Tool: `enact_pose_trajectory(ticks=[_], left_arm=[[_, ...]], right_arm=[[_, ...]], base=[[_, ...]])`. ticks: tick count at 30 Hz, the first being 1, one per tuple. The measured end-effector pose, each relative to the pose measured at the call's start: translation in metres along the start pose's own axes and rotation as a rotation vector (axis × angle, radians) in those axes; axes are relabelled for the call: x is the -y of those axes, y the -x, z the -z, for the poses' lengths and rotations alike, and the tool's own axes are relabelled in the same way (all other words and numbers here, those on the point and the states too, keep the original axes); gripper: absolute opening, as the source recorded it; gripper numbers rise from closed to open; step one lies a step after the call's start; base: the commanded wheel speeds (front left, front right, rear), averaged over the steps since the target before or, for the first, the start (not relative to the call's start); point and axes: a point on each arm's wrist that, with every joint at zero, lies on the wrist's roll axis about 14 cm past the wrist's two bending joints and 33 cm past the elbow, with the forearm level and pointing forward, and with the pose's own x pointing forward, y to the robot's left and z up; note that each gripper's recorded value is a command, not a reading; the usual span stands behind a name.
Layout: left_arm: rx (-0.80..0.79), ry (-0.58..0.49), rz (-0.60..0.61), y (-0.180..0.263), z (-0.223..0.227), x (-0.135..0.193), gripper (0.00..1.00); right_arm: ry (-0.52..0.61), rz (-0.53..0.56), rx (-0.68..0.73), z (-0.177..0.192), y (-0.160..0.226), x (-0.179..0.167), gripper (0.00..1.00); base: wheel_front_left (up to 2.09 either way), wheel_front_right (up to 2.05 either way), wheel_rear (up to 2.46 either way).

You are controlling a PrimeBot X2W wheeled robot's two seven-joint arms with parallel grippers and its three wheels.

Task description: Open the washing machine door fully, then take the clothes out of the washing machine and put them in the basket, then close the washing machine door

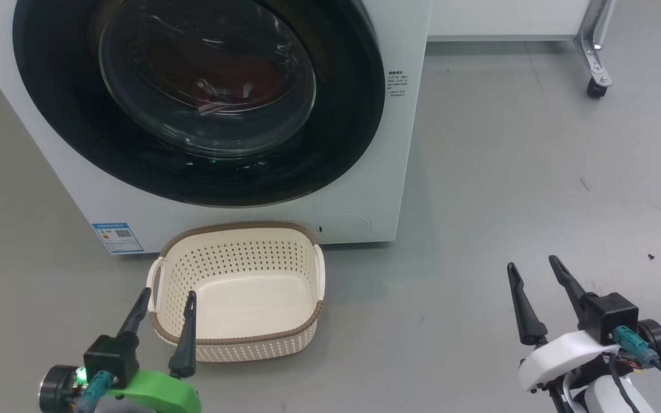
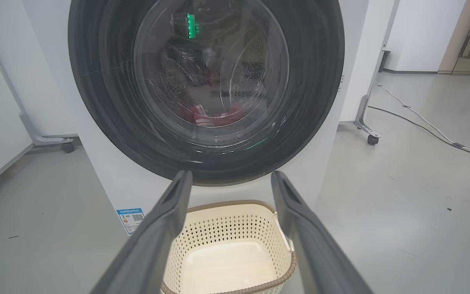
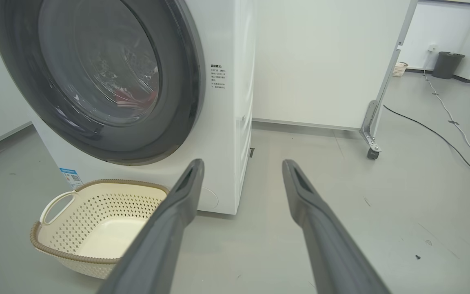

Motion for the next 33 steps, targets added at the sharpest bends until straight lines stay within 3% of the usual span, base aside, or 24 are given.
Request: enact_pose_trajectory(ticks=[1,2,3,4,17,25,31,33], left_arm=[[-0.002,0.001,-0.001,0.000,0.001,0.000,1.00],[-0.003,0.001,-0.002,0.000,0.001,0.000,1.00],[-0.003,0.001,-0.002,0.000,0.001,0.000,1.00],[-0.003,0.001,-0.002,0.000,0.001,0.000,1.00],[-0.004,-0.008,-0.005,-0.004,0.001,-0.002,1.00],[0.003,-0.013,-0.004,-0.014,0.000,-0.002,1.00],[0.003,-0.008,-0.004,-0.020,0.001,-0.002,1.00],[0.006,-0.004,-0.009,-0.025,0.000,-0.003,1.00]], right_arm=[[-0.003,-0.004,0.000,0.000,0.000,-0.001,1.00],[-0.003,-0.004,0.000,0.000,0.000,-0.001,0.45],[0.000,-0.004,0.000,0.000,0.000,-0.001,0.07],[0.000,-0.004,-0.001,0.000,0.000,-0.001,0.00],[-0.018,-0.019,0.001,0.001,-0.005,-0.003,0.00],[-0.121,-0.002,0.040,-0.009,-0.023,-0.003,0.00],[-0.300,0.049,0.075,-0.015,-0.037,0.006,0.00],[-0.415,0.097,0.084,-0.012,-0.045,0.017,0.00]], base=[[0.00,0.00,0.00],[0.00,0.00,0.00],[0.00,0.00,0.00],[0.00,0.00,0.00],[0.00,0.00,0.00],[0.00,0.00,0.00],[0.00,0.00,0.00],[0.00,0.00,0.00]])
